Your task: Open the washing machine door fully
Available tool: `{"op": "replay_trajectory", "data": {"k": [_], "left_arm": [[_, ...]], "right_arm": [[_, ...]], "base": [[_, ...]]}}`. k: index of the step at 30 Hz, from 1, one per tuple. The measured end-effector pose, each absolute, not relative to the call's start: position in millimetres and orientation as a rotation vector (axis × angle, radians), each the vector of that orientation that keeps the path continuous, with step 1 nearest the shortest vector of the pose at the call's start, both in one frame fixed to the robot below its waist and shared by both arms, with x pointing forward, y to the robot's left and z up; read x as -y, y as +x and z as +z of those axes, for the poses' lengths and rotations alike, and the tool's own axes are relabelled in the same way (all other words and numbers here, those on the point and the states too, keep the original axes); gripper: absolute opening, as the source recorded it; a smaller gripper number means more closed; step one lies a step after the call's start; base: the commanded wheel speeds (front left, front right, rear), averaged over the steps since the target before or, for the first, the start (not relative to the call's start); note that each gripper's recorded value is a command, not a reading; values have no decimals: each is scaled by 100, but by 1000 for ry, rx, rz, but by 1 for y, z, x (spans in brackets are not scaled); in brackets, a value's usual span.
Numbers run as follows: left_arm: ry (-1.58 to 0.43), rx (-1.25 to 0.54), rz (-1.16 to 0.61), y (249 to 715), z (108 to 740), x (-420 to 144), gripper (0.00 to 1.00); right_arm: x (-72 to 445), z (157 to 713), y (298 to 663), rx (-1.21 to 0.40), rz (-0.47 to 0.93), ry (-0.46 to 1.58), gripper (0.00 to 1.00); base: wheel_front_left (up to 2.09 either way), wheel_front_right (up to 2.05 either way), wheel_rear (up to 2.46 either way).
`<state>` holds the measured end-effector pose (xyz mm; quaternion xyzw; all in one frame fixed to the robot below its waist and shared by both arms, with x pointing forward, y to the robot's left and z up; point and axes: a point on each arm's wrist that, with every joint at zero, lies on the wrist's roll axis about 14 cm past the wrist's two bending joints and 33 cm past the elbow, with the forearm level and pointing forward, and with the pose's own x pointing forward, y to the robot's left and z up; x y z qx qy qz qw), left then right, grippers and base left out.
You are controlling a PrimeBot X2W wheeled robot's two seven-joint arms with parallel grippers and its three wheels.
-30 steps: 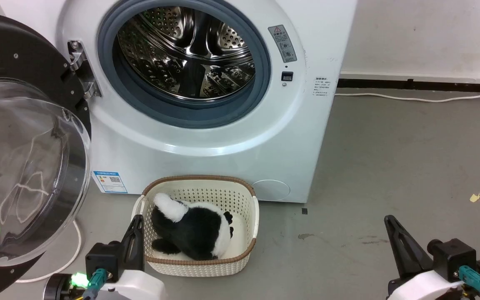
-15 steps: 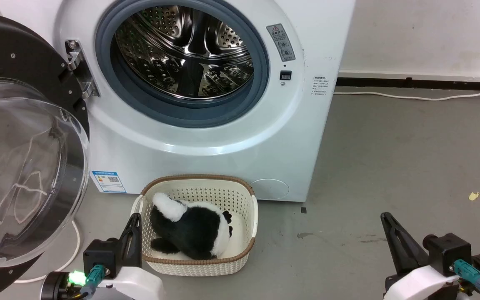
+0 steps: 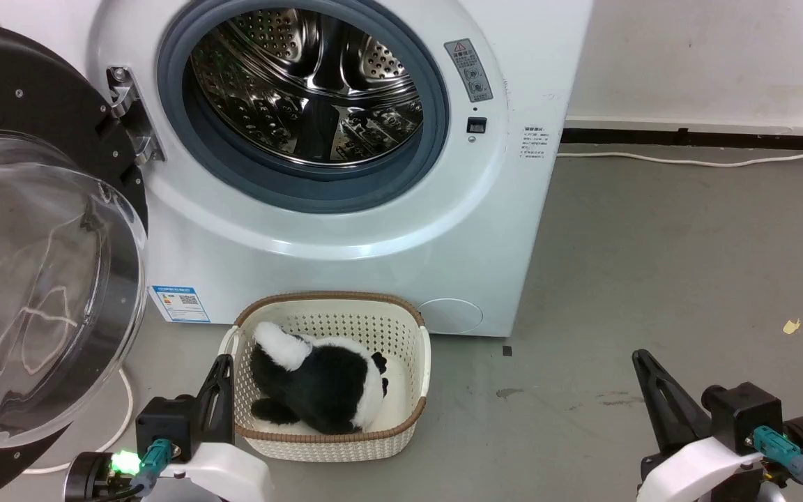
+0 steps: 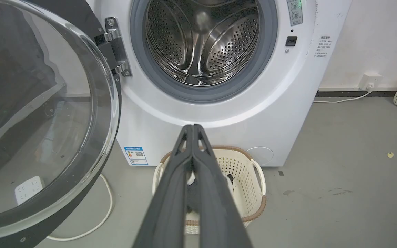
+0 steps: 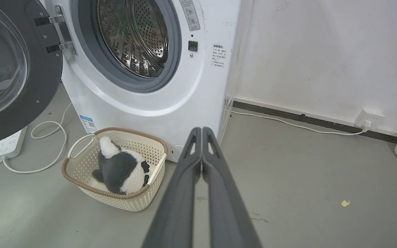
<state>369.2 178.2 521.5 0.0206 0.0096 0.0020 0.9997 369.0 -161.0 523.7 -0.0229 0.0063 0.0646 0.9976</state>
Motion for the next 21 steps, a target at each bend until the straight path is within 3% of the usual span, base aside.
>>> {"op": "replay_trajectory", "data": {"k": [21], "left_arm": [[41, -19, 4, 369, 521, -178, 0]], "right_arm": [[161, 524, 369, -13, 130, -46, 0]], "base": [[0, 0, 0]]}}
